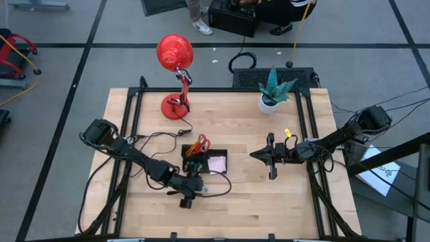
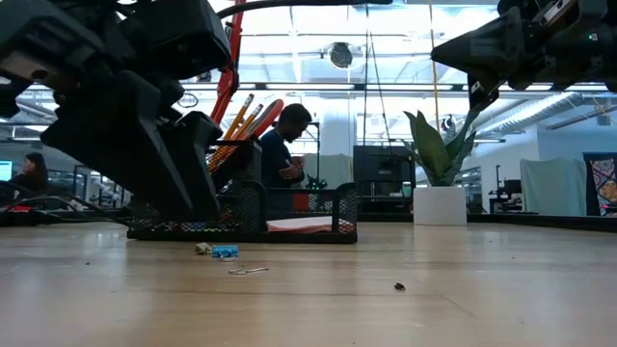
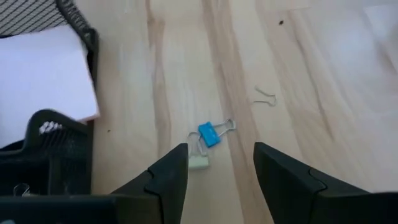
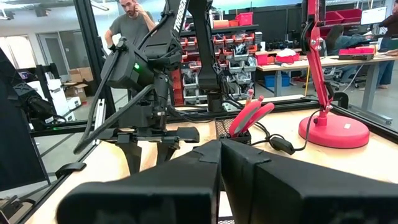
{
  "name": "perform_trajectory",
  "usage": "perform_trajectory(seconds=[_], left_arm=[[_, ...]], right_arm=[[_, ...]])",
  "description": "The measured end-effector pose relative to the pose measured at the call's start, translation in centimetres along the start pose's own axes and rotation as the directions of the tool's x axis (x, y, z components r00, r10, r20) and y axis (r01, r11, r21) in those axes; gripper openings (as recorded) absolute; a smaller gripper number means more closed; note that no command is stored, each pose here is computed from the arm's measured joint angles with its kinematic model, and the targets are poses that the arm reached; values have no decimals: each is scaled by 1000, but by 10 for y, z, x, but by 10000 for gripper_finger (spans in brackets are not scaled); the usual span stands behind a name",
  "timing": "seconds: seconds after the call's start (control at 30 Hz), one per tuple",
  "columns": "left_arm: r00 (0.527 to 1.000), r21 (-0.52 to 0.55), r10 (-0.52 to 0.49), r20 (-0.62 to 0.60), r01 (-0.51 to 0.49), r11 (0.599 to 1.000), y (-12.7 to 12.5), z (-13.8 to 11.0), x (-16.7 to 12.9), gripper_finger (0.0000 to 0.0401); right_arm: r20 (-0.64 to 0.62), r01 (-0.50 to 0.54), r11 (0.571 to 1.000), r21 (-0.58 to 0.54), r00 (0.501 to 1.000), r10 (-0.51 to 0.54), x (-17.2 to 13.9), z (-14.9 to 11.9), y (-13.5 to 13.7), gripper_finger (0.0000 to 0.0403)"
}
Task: Pick and place office supplies into organizer
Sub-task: Put the green binder clip into the desk organizer
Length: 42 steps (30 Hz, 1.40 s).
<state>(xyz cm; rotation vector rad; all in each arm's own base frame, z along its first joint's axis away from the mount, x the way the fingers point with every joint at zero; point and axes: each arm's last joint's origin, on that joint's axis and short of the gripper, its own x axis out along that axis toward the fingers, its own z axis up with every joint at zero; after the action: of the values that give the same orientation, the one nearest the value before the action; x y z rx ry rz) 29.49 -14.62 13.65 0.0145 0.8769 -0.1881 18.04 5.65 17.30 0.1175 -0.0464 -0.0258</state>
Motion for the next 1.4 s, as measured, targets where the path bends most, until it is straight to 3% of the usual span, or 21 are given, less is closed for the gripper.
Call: perform_trajectory(seconds=[0.43,0.97,1.4], left_arm=[[997,-3,63,-44,-63,998,4,-7,9,189],[996,-45,70,-60,-73,996,4,-13,21,185],[996,-31,64,-64,-66,997,2,-14,21,51]], right_arm=[[0,0,1000,1,1000,0,0,0,0,4],[7,0,1000,7,1000,0,0,1,0,4],[7,0,1000,7,1000,0,0,1,0,4]])
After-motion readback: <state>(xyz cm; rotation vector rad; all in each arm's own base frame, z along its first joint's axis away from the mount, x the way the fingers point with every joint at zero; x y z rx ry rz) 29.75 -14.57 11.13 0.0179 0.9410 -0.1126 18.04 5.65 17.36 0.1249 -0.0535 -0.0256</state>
